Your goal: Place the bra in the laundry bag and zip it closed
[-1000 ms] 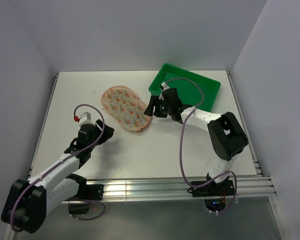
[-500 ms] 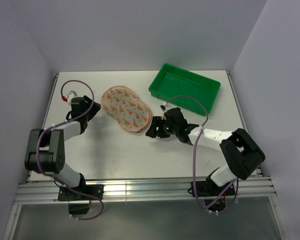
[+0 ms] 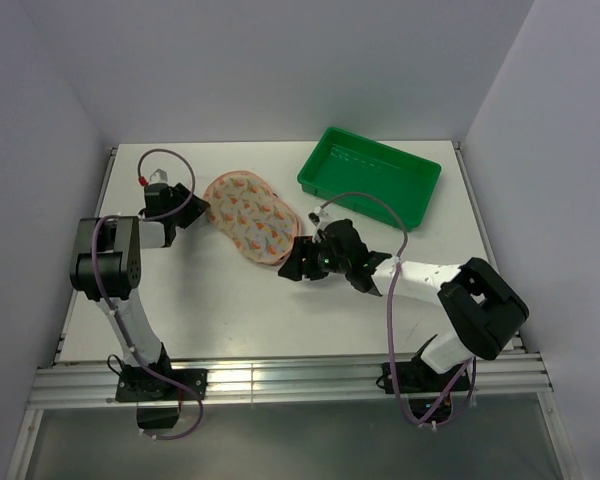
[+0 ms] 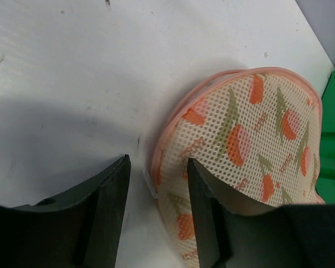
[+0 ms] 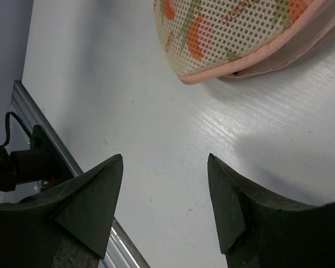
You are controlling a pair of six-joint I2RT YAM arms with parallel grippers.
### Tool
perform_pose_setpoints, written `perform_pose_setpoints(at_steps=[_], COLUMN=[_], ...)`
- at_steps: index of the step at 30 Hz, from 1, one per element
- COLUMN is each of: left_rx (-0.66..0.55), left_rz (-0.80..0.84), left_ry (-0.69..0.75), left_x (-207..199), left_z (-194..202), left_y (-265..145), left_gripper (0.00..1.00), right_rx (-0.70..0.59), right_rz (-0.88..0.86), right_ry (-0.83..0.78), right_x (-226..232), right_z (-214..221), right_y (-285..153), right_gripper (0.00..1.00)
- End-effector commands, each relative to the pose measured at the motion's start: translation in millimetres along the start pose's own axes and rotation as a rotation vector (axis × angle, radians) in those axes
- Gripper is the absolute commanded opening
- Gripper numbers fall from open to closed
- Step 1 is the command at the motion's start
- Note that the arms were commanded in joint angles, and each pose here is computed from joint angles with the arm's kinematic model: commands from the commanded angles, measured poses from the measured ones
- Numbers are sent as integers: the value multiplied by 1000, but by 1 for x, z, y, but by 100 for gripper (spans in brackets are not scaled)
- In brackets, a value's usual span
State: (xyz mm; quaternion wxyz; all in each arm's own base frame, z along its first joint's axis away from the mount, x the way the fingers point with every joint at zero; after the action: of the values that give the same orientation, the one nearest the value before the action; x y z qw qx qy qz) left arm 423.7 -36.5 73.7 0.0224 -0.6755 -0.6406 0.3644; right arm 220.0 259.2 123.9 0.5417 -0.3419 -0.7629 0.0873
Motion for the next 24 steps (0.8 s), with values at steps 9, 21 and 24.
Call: perform_pose_setpoints(at_steps=[9,21,24], left_rx=[-57,32,49], left_rz=[24,-57,-40], left_ry=[-7,-169,-189], left_x=[-9,-36,-46], left_z=[-17,82,108], left_y=[-2,-110,-136], left_gripper=[5,4,8], right_rx=[-90,-124,-143], right_rz=[1,170,226], right_ry=[26,38,37], right_x=[11,-17,-29], right_z=[-15,-37,-58], right_y=[10,20,15], right_gripper=[72,85,85])
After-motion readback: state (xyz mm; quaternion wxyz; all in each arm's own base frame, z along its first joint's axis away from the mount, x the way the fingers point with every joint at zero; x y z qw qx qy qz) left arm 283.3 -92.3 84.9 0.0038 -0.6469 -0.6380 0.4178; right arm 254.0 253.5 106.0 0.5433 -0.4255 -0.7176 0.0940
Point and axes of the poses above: each gripper's point midway between its finger pads, its own y axis out along the fingers, its own x axis along the line the jaws close on, z = x × y, the point moved 7 cm from there along -y, back along the fingers, and after that the axes turned 15 degrees about y, right-handed, at the moved point
